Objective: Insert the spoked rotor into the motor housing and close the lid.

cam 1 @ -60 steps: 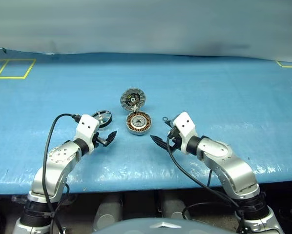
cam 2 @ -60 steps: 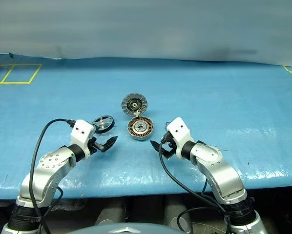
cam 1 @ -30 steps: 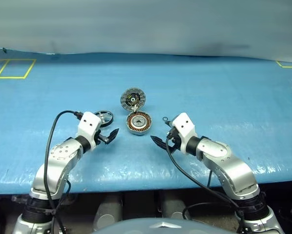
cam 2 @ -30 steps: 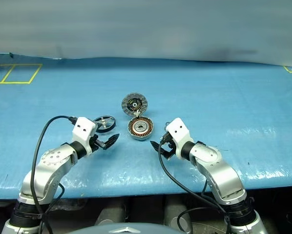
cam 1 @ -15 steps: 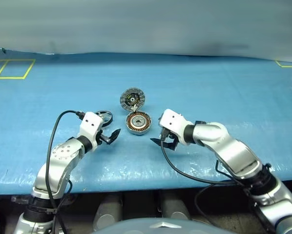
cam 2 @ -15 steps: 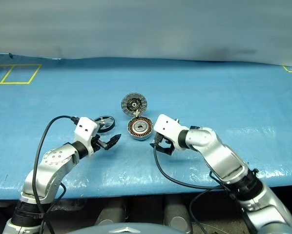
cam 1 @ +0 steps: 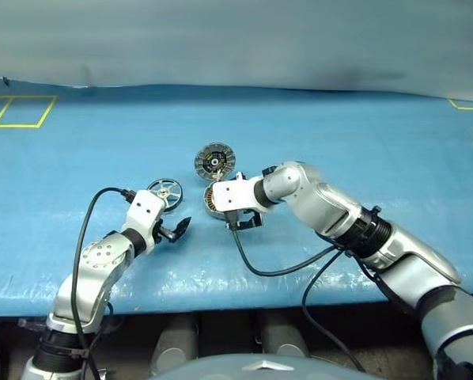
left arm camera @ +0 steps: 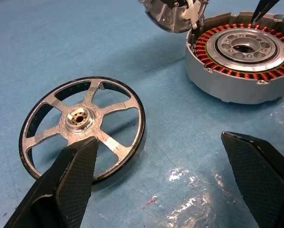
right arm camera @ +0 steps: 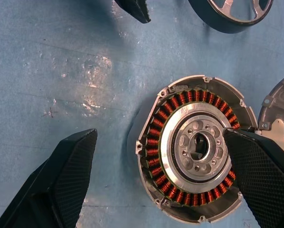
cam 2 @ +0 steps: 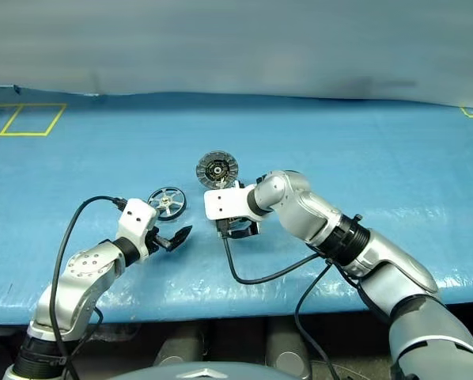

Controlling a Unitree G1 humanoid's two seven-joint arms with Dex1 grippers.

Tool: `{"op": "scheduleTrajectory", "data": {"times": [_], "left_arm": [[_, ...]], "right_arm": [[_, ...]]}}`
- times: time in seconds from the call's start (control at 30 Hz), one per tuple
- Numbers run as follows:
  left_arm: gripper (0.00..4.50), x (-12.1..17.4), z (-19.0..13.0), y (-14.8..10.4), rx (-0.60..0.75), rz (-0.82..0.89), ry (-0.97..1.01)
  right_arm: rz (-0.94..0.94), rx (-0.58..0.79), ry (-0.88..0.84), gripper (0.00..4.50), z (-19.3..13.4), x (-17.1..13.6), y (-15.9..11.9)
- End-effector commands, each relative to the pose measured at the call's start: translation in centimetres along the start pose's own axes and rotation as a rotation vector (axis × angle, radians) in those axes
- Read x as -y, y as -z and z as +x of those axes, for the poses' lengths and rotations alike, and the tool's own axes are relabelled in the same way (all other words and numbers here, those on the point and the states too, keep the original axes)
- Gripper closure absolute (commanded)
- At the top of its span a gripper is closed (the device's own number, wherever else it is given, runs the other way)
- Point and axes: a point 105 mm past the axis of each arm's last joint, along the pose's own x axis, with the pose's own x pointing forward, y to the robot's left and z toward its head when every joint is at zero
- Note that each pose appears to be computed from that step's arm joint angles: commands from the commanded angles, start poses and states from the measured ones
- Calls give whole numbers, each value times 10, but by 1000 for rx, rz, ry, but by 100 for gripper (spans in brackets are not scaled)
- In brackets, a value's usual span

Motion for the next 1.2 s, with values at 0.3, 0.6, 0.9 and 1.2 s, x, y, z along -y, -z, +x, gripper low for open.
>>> {"op": "scheduleTrajectory", "data": {"times": [0.3,0.6,0.9,1.2], "left_arm": [[0,7,-9,-26,114,57,37],[0,7,-9,-27,121,60,36],[0,7,-8,-26,122,56,31],[0,8,-6,-27,120,60,39]], "right_arm": [[-21,-5,-39,2,6,7,2],[3,-25,-23,2,5,15,11],[22,-20,-51,163,9,10,13],[2,17,-67,254,9,-2,-1]]}}
